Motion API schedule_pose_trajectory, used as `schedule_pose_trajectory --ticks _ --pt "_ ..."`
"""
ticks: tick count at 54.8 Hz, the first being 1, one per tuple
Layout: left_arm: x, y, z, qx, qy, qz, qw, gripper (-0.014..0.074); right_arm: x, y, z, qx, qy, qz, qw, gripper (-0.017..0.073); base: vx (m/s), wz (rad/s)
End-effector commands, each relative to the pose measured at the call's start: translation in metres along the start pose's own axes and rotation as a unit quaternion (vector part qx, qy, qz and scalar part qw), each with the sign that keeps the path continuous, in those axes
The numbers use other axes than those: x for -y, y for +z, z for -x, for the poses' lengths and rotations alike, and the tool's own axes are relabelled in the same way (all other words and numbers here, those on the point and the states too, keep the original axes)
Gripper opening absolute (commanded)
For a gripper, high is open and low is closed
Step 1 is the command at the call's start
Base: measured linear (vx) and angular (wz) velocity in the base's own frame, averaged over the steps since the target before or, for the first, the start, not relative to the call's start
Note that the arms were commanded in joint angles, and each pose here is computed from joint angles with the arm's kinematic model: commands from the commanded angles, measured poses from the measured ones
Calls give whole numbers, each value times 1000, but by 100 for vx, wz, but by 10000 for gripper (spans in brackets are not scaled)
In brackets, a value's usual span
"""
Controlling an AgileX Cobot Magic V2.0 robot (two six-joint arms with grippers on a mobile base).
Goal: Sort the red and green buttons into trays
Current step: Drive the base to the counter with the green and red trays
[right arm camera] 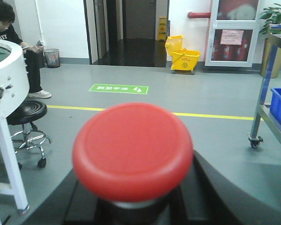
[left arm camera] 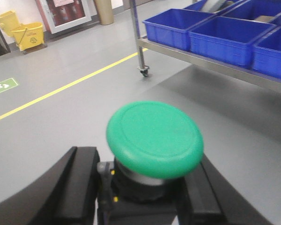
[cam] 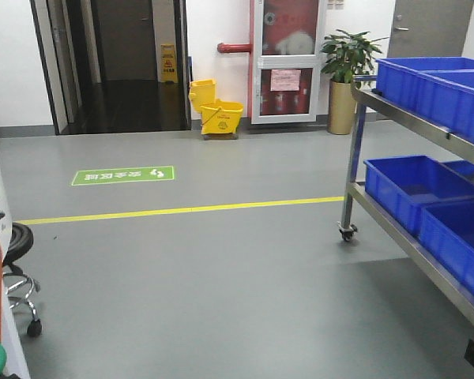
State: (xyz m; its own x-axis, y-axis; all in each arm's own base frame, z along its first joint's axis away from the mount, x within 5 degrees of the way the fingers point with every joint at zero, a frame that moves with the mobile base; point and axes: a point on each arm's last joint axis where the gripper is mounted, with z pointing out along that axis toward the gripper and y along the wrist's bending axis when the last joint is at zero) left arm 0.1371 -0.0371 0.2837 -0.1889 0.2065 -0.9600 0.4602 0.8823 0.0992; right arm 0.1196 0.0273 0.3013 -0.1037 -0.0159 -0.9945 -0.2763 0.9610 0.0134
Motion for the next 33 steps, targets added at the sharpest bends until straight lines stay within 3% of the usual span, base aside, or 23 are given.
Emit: schedule_pose_trajectory --ticks 1,18,33 --pt "-2 -2 10 18 -3 9 1000 0 2 -1 11 16 -13 -11 1000 -8 62 9" --pt "-2 -2 10 18 -3 8 1000 0 2 -1 11 16 -13 -12 1000 -8 63 1" --pt "-2 -2 10 18 -3 8 1000 0 2 -1 11 16 -13 -12 1000 -8 64 -24"
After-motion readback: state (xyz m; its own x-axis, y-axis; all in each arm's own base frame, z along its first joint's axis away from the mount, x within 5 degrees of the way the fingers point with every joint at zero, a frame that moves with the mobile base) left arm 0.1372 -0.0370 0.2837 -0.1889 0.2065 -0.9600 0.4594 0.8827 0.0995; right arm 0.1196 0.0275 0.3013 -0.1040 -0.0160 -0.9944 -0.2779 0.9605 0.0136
